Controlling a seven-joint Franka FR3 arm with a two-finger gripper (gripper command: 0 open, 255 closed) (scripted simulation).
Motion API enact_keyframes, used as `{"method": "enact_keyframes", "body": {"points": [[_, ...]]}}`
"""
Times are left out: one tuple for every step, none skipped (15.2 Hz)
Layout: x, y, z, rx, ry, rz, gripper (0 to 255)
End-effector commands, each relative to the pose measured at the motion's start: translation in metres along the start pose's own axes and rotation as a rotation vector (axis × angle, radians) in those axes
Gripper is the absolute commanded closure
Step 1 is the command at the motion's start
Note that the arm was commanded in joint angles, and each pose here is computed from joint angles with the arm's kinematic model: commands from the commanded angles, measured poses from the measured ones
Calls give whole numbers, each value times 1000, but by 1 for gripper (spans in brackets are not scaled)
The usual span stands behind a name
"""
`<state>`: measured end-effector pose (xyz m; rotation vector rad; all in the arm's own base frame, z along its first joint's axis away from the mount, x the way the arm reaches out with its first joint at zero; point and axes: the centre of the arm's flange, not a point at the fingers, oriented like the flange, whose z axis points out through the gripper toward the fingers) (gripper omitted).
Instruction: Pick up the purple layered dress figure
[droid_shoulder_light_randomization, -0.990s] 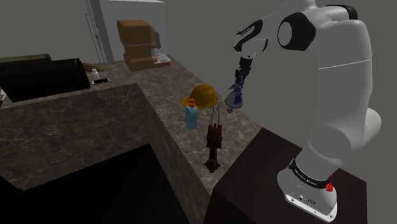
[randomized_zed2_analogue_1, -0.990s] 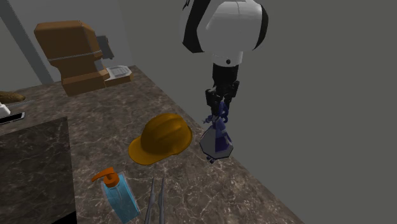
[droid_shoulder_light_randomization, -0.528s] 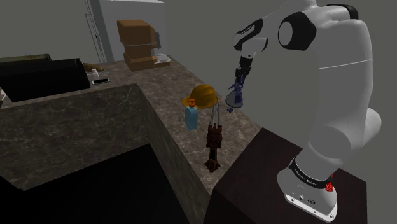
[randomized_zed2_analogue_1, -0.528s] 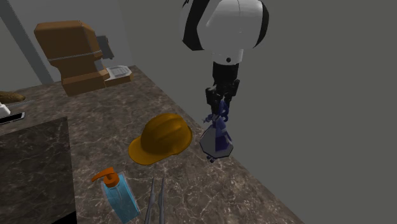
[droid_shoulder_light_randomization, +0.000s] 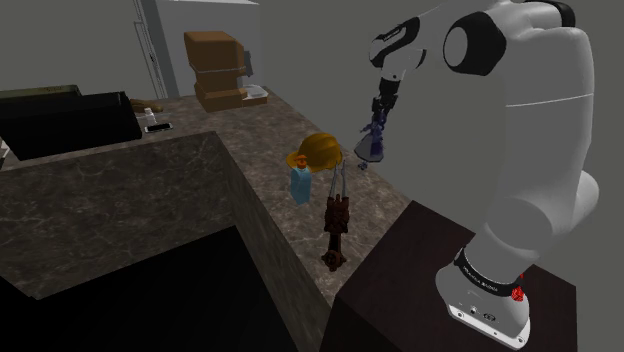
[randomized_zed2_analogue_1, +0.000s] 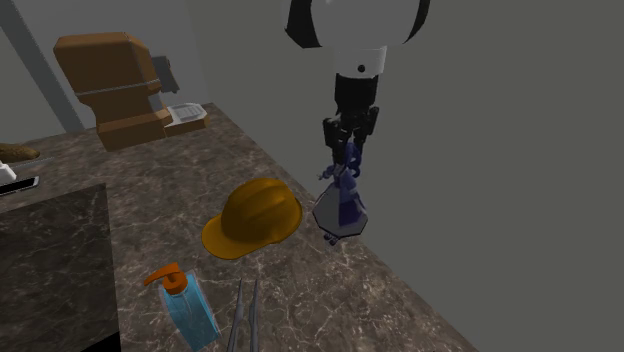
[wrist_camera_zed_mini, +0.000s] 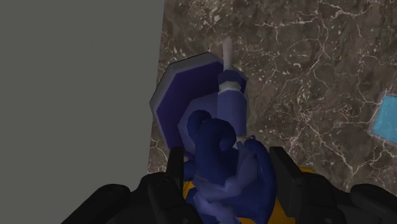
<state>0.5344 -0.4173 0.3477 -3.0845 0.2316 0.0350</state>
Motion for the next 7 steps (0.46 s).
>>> {"method": "enact_keyframes", "body": {"points": [[-1,0,-11,-1,1,0,255],[-1,0,-16,-1,1,0,255],[-1,0,-22,-1,1,0,255],[-1,0,-27,-1,1,0,255],[-1,-1,-32,-1,1,0,255],[-2,-1,-33,-1,1,0,255],[-2,-1,-33,-1,1,0,255]]}}
